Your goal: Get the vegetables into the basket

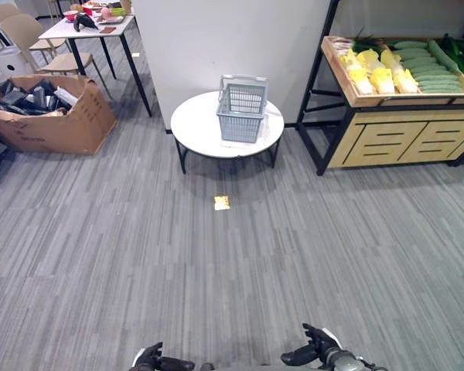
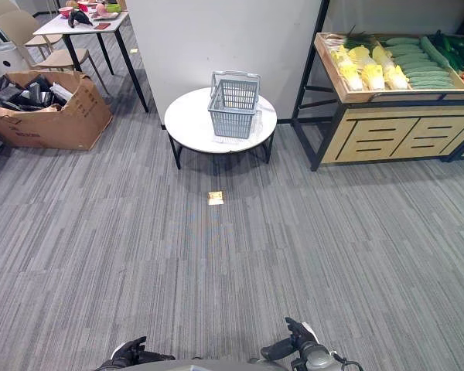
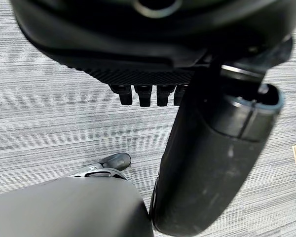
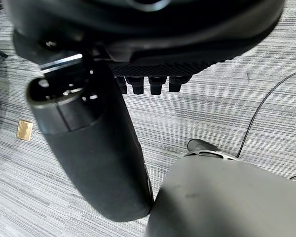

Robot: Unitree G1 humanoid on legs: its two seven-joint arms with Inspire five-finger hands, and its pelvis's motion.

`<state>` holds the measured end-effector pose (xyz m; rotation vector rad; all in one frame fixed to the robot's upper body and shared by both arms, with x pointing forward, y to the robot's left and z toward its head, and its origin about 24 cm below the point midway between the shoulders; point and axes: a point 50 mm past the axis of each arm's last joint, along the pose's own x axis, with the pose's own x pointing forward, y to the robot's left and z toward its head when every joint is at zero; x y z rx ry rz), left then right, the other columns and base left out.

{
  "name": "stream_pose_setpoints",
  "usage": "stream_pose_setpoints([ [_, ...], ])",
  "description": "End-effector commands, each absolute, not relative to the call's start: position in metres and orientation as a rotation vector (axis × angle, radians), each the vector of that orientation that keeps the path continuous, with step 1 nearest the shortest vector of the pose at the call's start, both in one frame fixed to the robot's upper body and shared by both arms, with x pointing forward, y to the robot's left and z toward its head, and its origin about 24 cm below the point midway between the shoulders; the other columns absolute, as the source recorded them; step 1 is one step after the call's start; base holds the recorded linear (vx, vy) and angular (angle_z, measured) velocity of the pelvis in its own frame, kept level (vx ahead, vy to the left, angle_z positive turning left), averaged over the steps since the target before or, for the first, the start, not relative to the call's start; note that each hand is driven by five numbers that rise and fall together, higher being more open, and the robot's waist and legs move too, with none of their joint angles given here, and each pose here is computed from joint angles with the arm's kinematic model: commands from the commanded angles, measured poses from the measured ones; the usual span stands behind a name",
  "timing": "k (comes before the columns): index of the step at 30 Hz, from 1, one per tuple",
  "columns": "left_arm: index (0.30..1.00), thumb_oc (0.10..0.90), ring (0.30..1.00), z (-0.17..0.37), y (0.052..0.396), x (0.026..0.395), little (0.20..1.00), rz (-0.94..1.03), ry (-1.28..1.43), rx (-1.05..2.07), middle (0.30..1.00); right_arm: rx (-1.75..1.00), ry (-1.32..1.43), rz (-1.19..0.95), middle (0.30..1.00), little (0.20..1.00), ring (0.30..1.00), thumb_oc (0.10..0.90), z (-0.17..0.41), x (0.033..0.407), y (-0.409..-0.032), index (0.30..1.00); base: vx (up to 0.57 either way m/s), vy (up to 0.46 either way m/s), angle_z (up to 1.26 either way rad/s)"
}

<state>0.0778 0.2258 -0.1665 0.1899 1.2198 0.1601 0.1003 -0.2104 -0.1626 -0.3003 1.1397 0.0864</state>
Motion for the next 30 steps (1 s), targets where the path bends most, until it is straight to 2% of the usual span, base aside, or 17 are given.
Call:
stream_pose_setpoints([
  [1,1.0,0.9,1.0,-0.164,0.227,0.087,1.0,0.175,1.187,0.2,1.0,-0.381,1.189,0.049,1.0,1.0,1.0,0.9,-0.161,0.094,-0.235,1.0,0.0,0.0,0.0],
  [26,1.0,0.9,1.0,-0.167,0.225,0.077,1.0,0.167,1.226,0.168,1.0,-0.379,1.2,0.041,1.0,1.0,1.0,0.9,-0.161,0.092,-0.238,1.0,0.0,-0.001,0.0],
  [30,1.0,0.9,1.0,-0.158,0.234,0.106,1.0,0.188,1.136,0.188,1.0,-0.409,1.124,0.023,1.0,1.0,1.0,0.9,-0.151,0.12,-0.246,1.0,-0.13,-0.05,-0.01],
])
